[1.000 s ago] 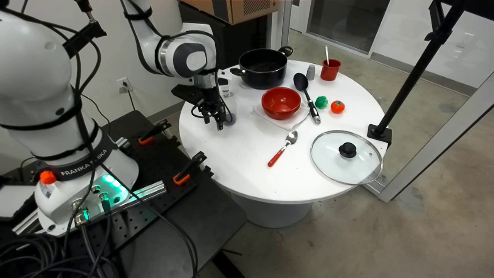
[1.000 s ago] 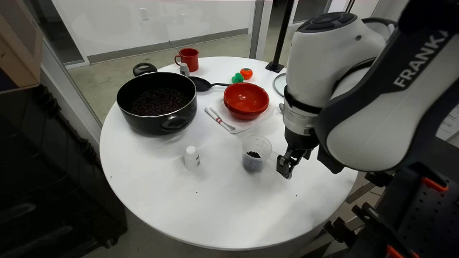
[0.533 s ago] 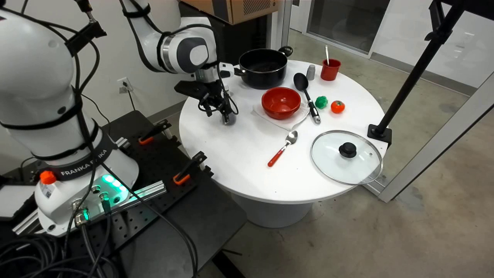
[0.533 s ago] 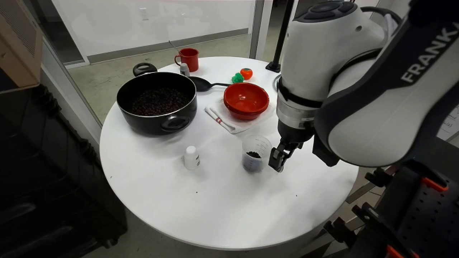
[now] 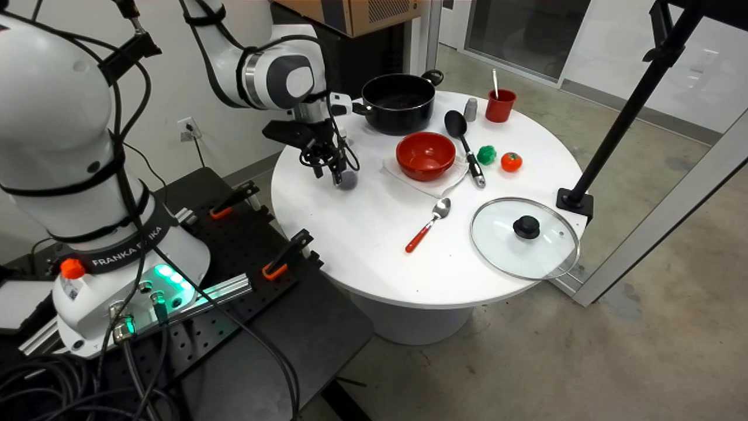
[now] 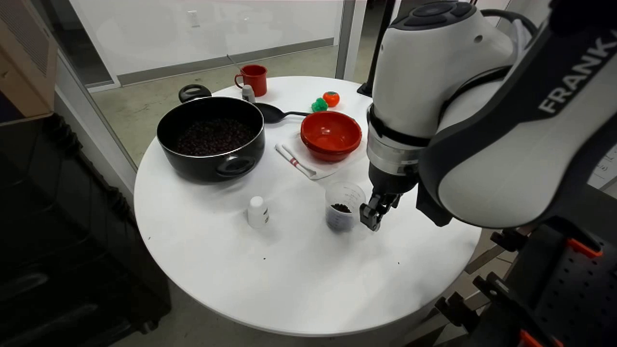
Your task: Pour the contents of the jug into the red bowl then place a spoonful in the pot
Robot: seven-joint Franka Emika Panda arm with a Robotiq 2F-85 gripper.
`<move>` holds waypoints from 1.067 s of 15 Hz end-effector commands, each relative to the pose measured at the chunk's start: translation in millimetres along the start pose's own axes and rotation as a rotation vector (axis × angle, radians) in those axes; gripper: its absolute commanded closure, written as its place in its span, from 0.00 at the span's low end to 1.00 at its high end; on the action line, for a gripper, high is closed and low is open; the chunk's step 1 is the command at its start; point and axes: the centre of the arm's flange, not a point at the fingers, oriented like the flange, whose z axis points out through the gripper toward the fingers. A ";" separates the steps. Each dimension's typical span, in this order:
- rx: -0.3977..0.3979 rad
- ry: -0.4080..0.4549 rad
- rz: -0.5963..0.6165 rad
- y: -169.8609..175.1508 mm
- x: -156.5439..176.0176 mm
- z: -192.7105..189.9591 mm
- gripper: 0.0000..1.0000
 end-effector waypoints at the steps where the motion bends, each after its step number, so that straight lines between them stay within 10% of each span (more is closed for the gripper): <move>1: 0.014 0.027 -0.031 1.3 3.9 -1.4 0.62; 6: 0.031 0.056 -0.062 1.0 3.2 -1.8 0.98; 10: 0.046 0.066 -0.076 2.6 0.1 -7.1 0.94; 11: 0.050 0.060 -0.072 3.4 0.1 -8.3 0.49; 16: 0.058 0.034 -0.083 7.5 2.1 -5.5 0.20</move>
